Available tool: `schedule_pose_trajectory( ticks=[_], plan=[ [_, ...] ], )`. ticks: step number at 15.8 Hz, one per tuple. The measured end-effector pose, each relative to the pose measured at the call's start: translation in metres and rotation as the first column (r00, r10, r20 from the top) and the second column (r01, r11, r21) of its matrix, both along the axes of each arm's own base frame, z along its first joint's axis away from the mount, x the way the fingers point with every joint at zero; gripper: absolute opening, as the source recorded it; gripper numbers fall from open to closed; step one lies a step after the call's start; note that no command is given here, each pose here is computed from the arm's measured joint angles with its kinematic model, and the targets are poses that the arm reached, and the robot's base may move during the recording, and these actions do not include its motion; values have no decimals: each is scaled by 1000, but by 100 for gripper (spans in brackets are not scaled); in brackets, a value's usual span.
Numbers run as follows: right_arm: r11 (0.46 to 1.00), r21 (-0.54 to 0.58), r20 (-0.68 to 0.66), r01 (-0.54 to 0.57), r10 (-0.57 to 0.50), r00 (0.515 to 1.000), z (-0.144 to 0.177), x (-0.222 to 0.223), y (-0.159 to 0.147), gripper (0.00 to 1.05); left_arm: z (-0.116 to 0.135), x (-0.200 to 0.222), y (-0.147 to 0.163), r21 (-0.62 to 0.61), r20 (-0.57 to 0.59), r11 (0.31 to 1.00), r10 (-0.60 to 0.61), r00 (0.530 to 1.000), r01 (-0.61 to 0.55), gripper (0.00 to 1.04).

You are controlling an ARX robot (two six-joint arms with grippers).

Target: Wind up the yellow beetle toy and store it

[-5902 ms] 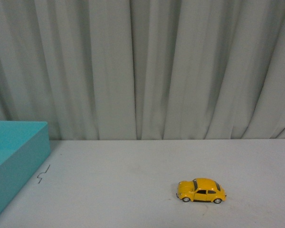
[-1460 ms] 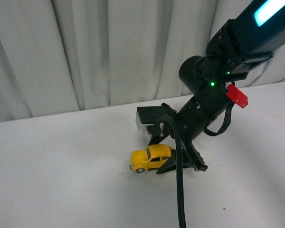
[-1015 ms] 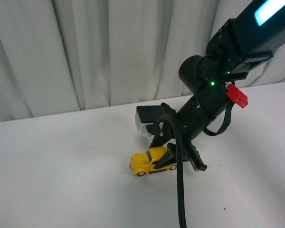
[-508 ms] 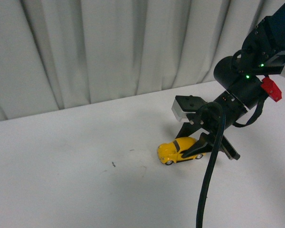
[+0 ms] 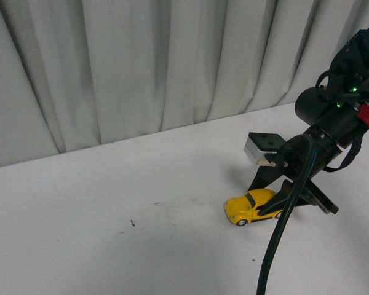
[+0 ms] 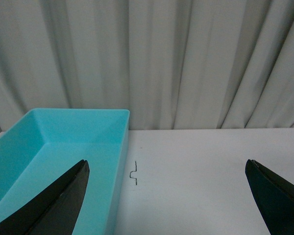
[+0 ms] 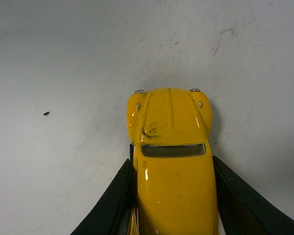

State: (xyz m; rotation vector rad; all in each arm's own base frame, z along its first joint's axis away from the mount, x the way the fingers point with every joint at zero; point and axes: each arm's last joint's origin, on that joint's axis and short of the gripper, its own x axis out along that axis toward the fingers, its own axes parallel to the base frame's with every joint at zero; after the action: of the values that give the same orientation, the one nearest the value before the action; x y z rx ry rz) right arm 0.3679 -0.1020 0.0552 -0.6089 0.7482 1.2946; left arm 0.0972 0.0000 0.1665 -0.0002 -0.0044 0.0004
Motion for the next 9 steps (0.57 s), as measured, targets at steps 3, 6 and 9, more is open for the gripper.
schedule_pose_trajectory(
  ticks=[3, 6, 9],
  plan=[
    [999, -34, 10, 22, -22, 1000, -1, -2, -10, 72, 0, 0, 0, 0, 0, 1000, 0, 1000, 0, 98],
    [999, -35, -4, 42, -42, 999, -2, -8, -16, 98, 0, 0, 0, 0, 0, 1000, 0, 1000, 0, 98],
    [998, -42, 16, 40, -39, 999, 3, -7, -16, 98, 0, 0, 0, 0, 0, 1000, 0, 1000, 0, 98]
  ],
)
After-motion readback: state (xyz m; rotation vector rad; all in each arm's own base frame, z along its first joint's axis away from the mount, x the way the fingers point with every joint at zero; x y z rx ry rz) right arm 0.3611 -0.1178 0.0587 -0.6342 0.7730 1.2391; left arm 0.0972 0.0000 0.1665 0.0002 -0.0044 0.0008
